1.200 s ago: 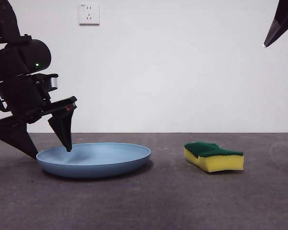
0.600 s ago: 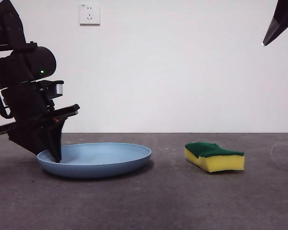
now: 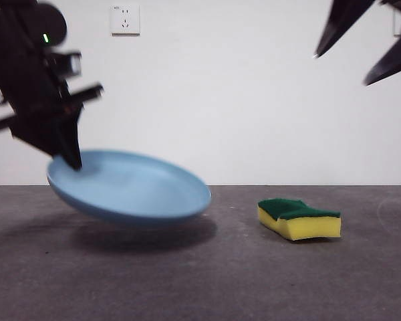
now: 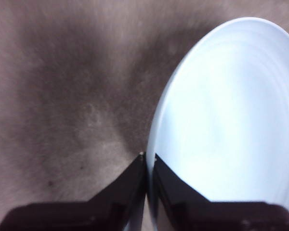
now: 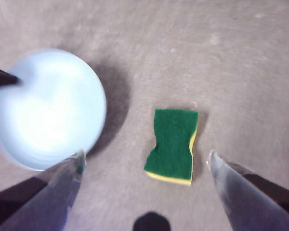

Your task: Pick up the plate,pick up the cloth,clean the plate with the cloth

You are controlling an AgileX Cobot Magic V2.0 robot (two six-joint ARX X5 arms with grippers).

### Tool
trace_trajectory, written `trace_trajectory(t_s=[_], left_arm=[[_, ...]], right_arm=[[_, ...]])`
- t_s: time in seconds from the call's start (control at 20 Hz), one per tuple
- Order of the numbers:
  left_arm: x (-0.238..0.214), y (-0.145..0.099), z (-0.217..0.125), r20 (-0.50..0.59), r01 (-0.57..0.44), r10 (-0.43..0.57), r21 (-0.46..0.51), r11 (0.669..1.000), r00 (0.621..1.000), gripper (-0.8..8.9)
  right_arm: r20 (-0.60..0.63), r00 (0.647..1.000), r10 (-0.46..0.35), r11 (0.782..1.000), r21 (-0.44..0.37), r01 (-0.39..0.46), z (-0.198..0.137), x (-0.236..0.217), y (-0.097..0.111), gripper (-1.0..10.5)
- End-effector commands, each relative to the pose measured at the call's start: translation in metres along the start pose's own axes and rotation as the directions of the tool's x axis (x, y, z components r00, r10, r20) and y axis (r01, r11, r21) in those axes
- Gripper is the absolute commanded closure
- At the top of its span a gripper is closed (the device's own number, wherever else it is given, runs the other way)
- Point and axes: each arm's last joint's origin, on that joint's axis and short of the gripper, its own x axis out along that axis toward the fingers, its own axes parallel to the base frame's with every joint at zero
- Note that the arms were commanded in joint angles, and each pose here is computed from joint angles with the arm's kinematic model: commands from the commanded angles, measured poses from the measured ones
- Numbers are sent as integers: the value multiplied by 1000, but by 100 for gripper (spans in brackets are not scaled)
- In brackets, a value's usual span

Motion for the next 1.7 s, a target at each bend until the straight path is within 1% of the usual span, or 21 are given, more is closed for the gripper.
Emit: trace_trajectory(t_s=[0.05, 0.2, 0.35, 0.5, 0.65, 0.75, 0.85, 0.9, 1.1, 1.25, 1.35, 1.45, 1.5, 1.6, 1.65, 1.7], left_arm=[[-28, -6, -3, 50, -1, -1, 39, 999, 999, 821], [-63, -13, -7, 119, -30, 24, 50, 998, 993, 821], [-87, -18, -13, 160, -36, 26, 60, 998, 987, 821], [-101, -20, -18, 180, -66, 51, 78, 995, 982, 821], [-103, -20, -20, 169, -83, 68, 78, 993, 983, 821], [-103, -20, -21, 165, -83, 69, 79, 993, 984, 821], [-103, -20, -21, 166, -83, 69, 79, 993, 984, 821], [-103, -20, -21, 166, -83, 69, 79, 993, 984, 821], [-103, -20, -21, 166, -83, 69, 79, 993, 984, 821], [-103, -20, -21, 163, -82, 68, 79, 994, 984, 821], [-103, -20, -21, 159, -82, 69, 78, 994, 985, 821], [-103, -20, -21, 159, -82, 69, 78, 994, 985, 821], [-103, -20, -21, 158, -82, 69, 78, 994, 985, 821], [-102, -20, -21, 159, -81, 69, 75, 994, 985, 821], [-102, -20, -21, 161, -81, 68, 76, 994, 985, 821], [-102, -21, -21, 162, -78, 64, 79, 994, 985, 821]], right_arm=[[-57, 998, -29, 998, -57, 25, 13, 25, 6, 510], [-140, 987, -72, 992, -113, 57, 27, 67, 11, 510], [-244, 964, -102, 986, -152, 65, 26, 114, 12, 510], [-349, 925, -151, 981, -170, 96, 11, 154, 5, 511], [-448, 879, -165, 981, -164, 100, -6, 179, -2, 511], [-478, 862, -166, 982, -160, 100, -12, 186, -5, 515], [-484, 860, -165, 982, -165, 96, -13, 188, -6, 596], [-485, 859, -165, 982, -165, 95, -13, 188, -6, 613], [-508, 845, -166, 982, -168, 92, -17, 192, -7, 615], [-532, 830, -166, 982, -167, 89, -22, 197, -9, 728], [-543, 823, -167, 982, -169, 87, -24, 200, -10, 750], [-543, 823, -167, 981, -174, 85, -24, 200, -10, 908], [-543, 823, -167, 981, -176, 83, -24, 199, -10, 966], [-549, 819, -166, 981, -174, 82, -24, 198, -9, 963], [-544, 824, -160, 983, -165, 82, -22, 193, -7, 963], [-531, 835, -144, 985, -161, 67, -18, 187, -1, 963]])
